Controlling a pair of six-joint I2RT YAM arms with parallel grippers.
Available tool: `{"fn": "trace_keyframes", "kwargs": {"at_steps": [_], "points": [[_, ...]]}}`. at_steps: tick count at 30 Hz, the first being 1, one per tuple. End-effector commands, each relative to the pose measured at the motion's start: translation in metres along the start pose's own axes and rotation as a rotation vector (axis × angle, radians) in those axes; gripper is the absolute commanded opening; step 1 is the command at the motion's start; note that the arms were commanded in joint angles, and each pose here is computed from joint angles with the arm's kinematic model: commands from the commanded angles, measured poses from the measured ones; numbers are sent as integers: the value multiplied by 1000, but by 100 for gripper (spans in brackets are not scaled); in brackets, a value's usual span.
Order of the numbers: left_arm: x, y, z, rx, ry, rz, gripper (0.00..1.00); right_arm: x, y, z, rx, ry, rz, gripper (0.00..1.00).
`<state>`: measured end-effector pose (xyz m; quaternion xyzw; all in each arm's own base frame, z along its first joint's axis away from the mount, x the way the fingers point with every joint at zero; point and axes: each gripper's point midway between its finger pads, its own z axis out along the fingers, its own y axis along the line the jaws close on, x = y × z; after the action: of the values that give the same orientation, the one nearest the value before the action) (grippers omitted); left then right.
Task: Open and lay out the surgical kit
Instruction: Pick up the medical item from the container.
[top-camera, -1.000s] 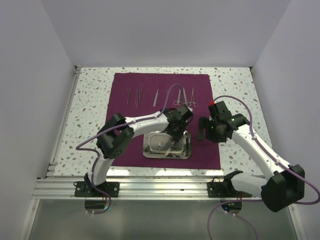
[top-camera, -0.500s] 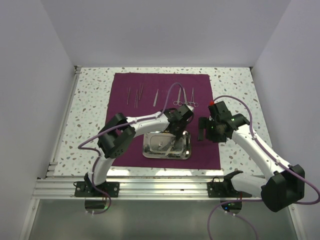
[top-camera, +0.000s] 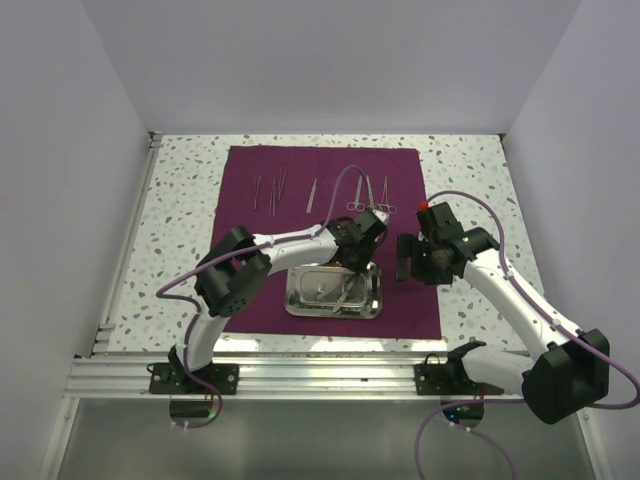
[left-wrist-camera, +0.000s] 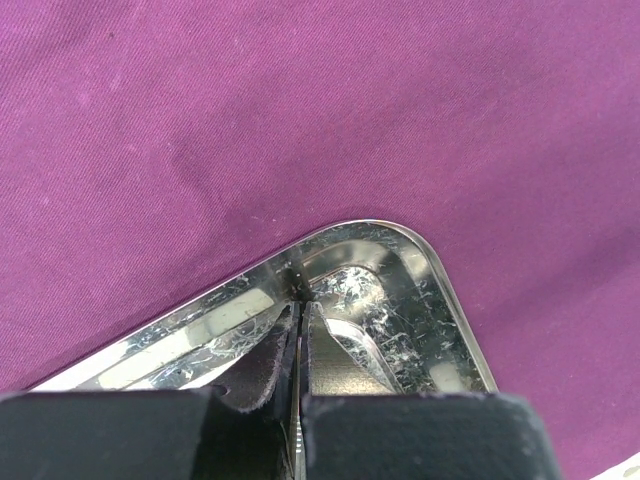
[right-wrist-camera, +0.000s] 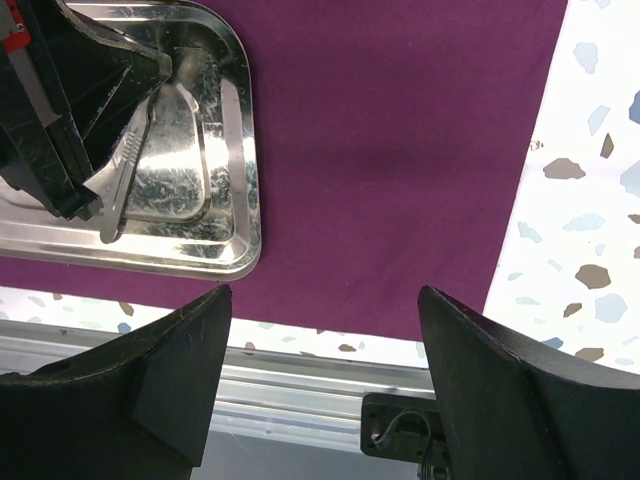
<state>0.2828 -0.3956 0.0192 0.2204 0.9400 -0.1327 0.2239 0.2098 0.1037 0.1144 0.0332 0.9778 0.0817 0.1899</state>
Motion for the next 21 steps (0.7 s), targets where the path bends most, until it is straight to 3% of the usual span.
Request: {"fn": "trace_keyframes", "kwargs": {"at_steps": [1, 14, 21], "points": [[49, 25, 7, -93, 161, 34, 0, -1, 4, 3, -20, -5, -14, 79], [-77, 28, -81, -86, -69, 45, 0, -1, 4, 2, -26, -11, -16, 79], [-132, 80, -94, -144, -161, -11, 0, 0, 4, 2, -24, -3, -19, 79]]}}
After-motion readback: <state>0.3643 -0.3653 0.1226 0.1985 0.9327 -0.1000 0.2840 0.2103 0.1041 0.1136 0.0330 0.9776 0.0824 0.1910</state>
